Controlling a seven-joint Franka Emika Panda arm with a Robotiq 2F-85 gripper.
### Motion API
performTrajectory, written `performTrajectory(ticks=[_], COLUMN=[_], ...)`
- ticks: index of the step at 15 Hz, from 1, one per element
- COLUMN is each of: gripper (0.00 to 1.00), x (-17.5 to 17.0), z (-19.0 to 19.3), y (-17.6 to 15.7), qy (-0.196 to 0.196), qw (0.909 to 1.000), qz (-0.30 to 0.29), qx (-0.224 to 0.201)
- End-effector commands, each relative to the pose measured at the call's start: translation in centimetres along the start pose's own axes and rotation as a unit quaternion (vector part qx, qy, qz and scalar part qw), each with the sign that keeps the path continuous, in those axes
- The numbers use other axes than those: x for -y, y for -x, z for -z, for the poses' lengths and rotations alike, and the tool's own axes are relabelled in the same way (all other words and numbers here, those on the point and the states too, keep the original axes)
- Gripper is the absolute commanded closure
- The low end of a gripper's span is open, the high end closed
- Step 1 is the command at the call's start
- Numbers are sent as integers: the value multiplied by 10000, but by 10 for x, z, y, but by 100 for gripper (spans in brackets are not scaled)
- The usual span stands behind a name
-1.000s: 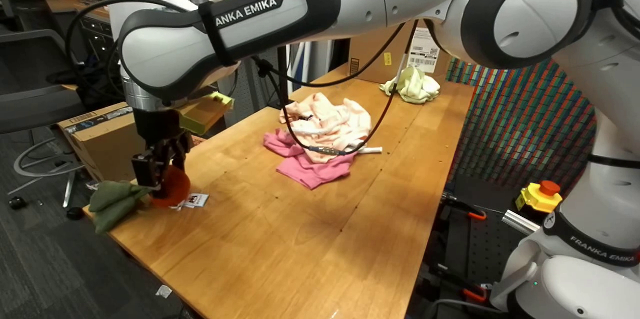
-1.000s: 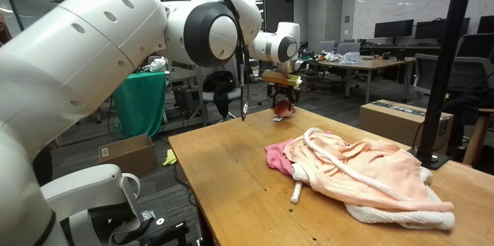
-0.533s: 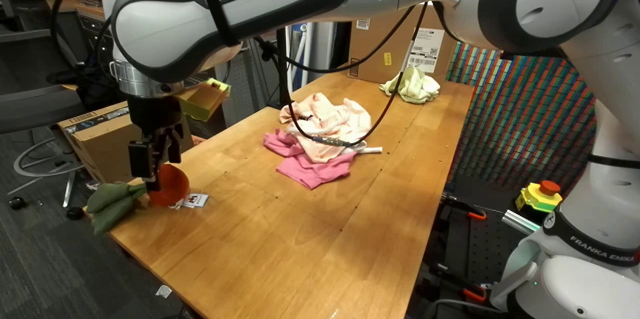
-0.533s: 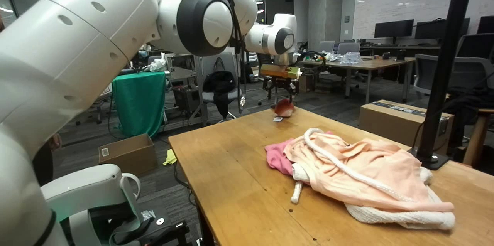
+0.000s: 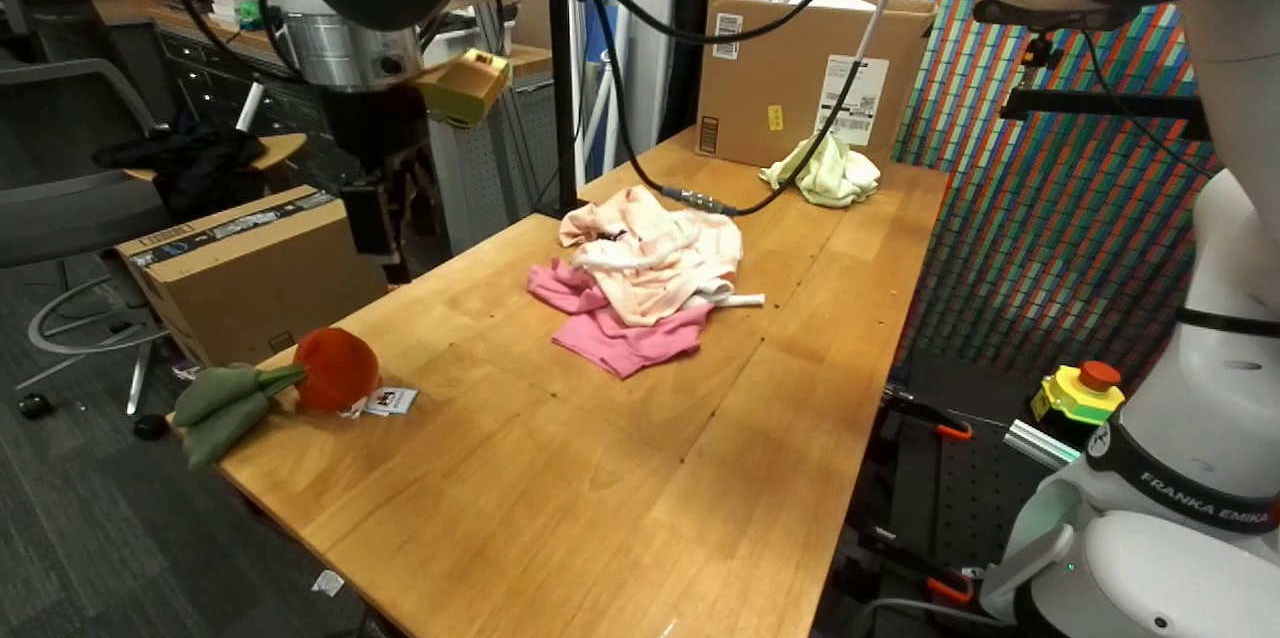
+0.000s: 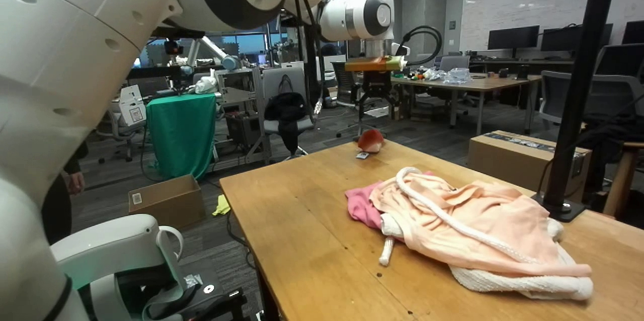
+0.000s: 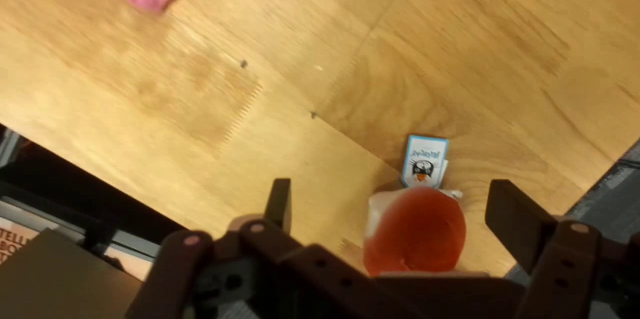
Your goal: Pick up the cloths and put them around the table.
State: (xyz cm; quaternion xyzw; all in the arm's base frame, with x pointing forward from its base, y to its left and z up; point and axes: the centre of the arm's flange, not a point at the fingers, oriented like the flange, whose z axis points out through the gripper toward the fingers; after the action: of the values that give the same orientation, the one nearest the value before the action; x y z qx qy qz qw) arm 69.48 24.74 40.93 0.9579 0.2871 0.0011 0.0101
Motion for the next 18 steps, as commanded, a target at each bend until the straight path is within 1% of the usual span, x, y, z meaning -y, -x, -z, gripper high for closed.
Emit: performTrajectory(ticks=[1,5,8,10,14,16,18], gripper=[0,0,0,0,0,0,0], x=[-31,-76,-110,-132,-171,-189,-203], z=[12,-1,-12,-22,-40,-46,-52], y=[66,115,143,159,187,200,210], qy=[269,487,830,1192,1822,1991,2005], qw=[9991,9958,9913,9858,9699,9621,9568], qz=[-264,-676,-958,-1161,-1608,-1862,-2101], qx=[174,380,341,245,124,102,143])
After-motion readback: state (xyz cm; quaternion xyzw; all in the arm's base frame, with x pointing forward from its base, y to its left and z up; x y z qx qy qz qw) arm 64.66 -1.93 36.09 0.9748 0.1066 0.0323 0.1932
